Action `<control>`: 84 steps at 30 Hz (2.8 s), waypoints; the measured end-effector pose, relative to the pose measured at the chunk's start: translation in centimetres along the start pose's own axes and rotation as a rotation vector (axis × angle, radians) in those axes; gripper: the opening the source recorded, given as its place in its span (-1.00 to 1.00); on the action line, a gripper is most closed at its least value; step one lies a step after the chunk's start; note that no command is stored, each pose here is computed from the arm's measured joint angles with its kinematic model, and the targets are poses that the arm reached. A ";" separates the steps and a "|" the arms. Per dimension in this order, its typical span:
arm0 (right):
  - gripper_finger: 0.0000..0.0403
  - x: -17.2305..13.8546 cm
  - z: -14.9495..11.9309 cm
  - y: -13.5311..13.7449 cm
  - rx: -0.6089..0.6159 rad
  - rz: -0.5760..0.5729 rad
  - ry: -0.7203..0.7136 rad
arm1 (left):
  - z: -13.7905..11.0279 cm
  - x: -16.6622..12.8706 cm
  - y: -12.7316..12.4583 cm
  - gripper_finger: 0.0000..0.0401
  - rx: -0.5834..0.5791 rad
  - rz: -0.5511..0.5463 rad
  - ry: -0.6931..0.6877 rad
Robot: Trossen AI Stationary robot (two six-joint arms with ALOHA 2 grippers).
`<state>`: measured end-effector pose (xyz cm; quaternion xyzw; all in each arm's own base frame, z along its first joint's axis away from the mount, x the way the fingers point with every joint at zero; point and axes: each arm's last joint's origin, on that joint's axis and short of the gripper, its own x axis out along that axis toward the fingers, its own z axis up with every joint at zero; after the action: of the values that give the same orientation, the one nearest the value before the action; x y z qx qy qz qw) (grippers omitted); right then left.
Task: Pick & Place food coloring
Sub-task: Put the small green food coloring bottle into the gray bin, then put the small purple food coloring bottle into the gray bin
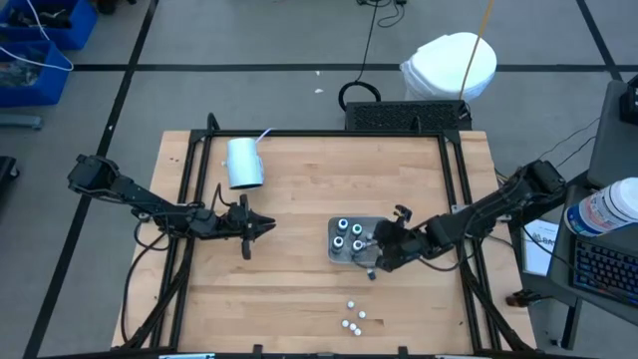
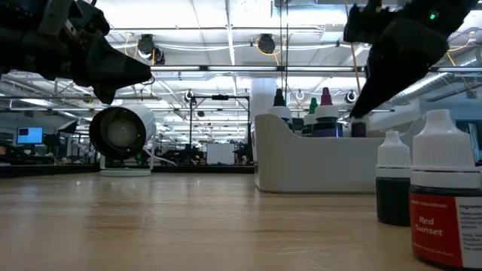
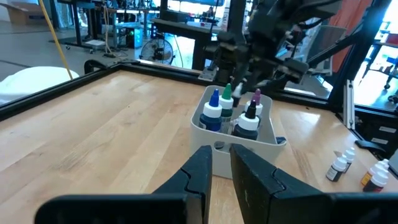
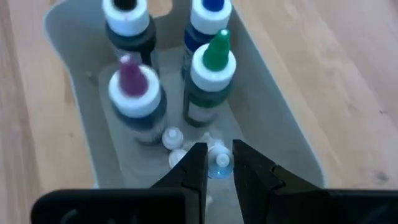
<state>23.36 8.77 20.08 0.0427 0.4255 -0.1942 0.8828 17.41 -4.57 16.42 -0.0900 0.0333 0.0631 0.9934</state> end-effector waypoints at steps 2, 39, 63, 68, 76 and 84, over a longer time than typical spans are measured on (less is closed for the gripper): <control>-0.77 0.7 -0.4 -0.4 0.028 0.036 0.008 | 0.0 0.0 0.0 -0.67 0.000 0.000 0.000; -0.76 2.5 -1.7 -1.2 0.017 0.077 0.089 | -0.2 0.0 0.0 -0.67 0.007 0.004 0.015; -0.43 2.5 -1.5 -1.0 -0.004 0.092 0.065 | -0.2 0.0 0.0 -0.67 0.008 0.005 0.016; -0.44 2.4 -1.4 -1.0 -0.016 0.099 0.055 | -0.2 0.0 0.0 -0.67 0.008 0.005 0.015; -0.50 -1.3 1.1 -0.7 0.007 0.207 -0.087 | -0.2 0.0 0.0 -0.67 0.008 0.005 0.016; -0.56 -6.0 2.9 5.3 -0.208 0.468 -0.367 | -0.2 0.0 0.0 -0.67 0.008 0.005 0.017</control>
<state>24.18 14.75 26.05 0.0133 0.2550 0.0544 0.9653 17.39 -4.56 16.24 -0.0864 0.0422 0.0646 0.9933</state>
